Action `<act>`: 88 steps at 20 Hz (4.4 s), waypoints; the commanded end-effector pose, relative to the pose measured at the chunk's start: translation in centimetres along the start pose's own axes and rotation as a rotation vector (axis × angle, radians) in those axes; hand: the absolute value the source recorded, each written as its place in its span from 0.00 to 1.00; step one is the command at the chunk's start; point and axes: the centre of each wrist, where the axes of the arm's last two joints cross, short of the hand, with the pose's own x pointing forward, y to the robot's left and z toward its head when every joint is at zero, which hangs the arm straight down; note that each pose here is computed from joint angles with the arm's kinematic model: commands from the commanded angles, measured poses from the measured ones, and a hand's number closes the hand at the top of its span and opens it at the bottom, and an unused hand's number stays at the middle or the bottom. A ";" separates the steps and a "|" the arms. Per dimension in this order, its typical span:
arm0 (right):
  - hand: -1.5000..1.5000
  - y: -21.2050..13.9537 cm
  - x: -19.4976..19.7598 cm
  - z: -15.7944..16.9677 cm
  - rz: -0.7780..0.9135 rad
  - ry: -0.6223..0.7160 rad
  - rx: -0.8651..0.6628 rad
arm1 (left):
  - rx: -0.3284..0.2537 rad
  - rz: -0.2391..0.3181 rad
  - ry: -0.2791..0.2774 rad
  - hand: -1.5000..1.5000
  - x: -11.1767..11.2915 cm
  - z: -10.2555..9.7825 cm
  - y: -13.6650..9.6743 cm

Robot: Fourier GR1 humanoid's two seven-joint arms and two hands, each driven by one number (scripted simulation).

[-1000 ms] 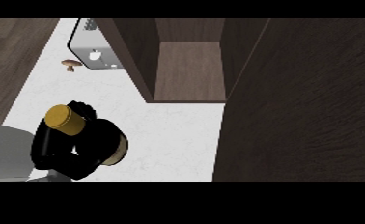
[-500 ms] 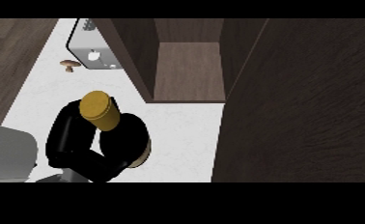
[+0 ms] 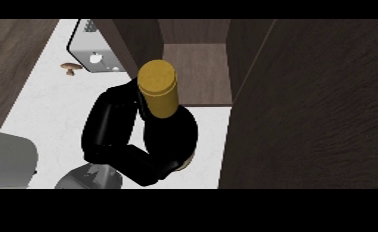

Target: Pick up the wine, place it into the cabinet and close the cabinet

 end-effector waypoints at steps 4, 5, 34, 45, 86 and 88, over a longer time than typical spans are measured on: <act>0.00 -0.4 -0.3 0.8 -0.045 -0.030 0.009 | 0.013 0.018 -0.005 1.00 1.5 -2.9 -4.9; 0.00 0.0 1.6 2.6 -0.043 -0.048 0.026 | 0.032 0.002 0.008 1.00 1.0 -2.9 -5.5; 0.00 -0.5 1.5 1.7 -0.017 -0.056 0.034 | 0.187 -0.039 -0.015 1.00 -5.5 -7.1 -4.7; 0.00 -0.3 1.3 3.0 -0.022 -0.074 0.040 | 0.173 -0.200 -0.013 1.00 -9.9 -5.8 -3.9; 0.00 0.2 1.4 1.5 -0.059 -0.050 0.066 | 0.315 -0.307 -0.048 1.00 -11.8 -14.6 0.7; 0.00 -0.3 0.9 2.3 -0.042 -0.057 0.042 | 0.335 -0.310 -0.047 1.00 -10.7 -16.0 1.0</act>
